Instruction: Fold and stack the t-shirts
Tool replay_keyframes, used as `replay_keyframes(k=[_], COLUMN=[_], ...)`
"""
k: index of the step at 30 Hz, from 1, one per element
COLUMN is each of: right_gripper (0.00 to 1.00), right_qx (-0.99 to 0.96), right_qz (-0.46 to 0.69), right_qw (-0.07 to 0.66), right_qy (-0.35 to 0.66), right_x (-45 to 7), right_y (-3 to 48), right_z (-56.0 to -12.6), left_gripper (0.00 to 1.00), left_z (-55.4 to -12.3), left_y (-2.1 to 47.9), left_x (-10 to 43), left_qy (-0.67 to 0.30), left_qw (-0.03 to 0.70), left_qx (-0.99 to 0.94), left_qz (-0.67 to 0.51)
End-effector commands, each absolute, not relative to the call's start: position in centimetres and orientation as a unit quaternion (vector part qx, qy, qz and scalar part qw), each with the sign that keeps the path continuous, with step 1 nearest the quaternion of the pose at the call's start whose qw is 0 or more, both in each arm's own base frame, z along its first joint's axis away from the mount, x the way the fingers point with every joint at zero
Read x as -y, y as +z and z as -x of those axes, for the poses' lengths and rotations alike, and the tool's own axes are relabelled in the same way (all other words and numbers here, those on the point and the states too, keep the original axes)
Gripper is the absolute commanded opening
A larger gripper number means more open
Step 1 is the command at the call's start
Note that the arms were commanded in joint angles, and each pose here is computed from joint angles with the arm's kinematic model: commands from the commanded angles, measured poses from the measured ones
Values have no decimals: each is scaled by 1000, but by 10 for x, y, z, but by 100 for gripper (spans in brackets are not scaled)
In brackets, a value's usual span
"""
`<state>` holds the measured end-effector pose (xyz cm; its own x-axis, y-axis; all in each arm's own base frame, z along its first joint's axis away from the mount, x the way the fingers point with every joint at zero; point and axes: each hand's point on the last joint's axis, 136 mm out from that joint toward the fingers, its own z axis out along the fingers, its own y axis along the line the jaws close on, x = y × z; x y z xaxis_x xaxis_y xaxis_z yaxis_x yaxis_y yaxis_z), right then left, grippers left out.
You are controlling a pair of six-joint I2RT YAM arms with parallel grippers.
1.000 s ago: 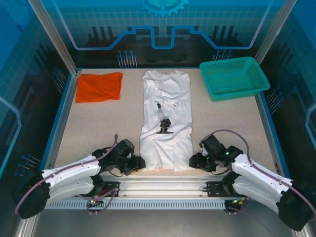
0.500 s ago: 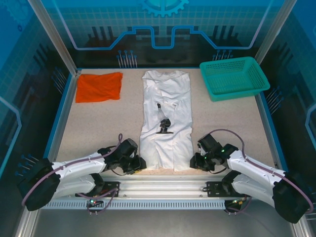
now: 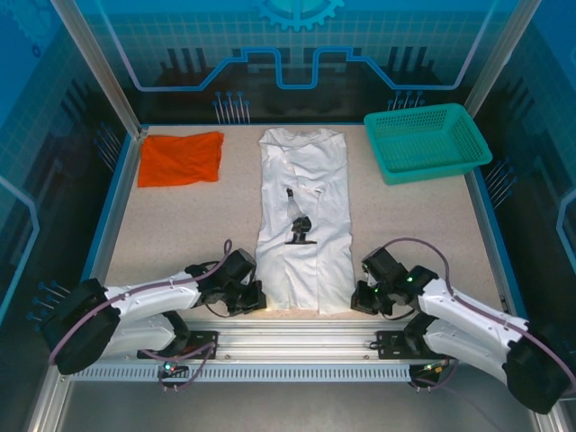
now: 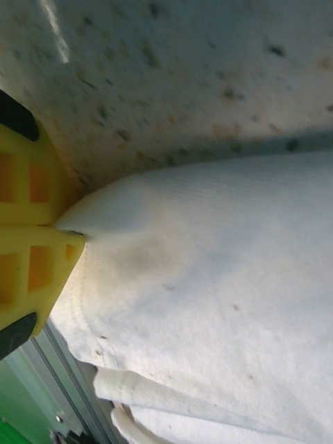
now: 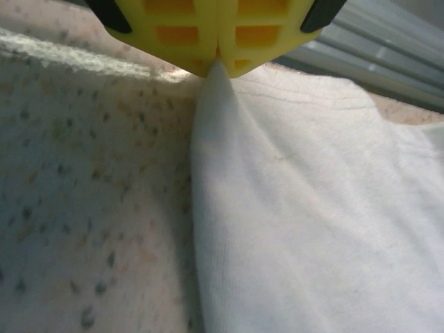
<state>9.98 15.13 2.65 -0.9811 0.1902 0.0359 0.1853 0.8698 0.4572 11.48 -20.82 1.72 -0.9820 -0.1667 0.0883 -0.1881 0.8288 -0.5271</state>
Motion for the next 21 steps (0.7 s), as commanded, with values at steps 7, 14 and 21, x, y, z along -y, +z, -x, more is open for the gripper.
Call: replay_keyframes(k=[7, 14, 21], right_gripper=[0, 0, 0], right_qx=[-948, -952, -953], right_qz=[-197, -191, -183], right_qw=[-21, -15, 54], right_qy=[250, 239, 238], right_x=[-134, -136, -141], right_y=[23, 34, 69], right_z=[-67, -64, -96], left_gripper=[0, 0, 0], left_z=[-86, -81, -99], left_y=[48, 45, 71], left_x=[200, 201, 215], left_qy=[294, 298, 322], left_qw=[49, 66, 43], left_qx=[953, 951, 944], left_qz=[-46, -49, -54])
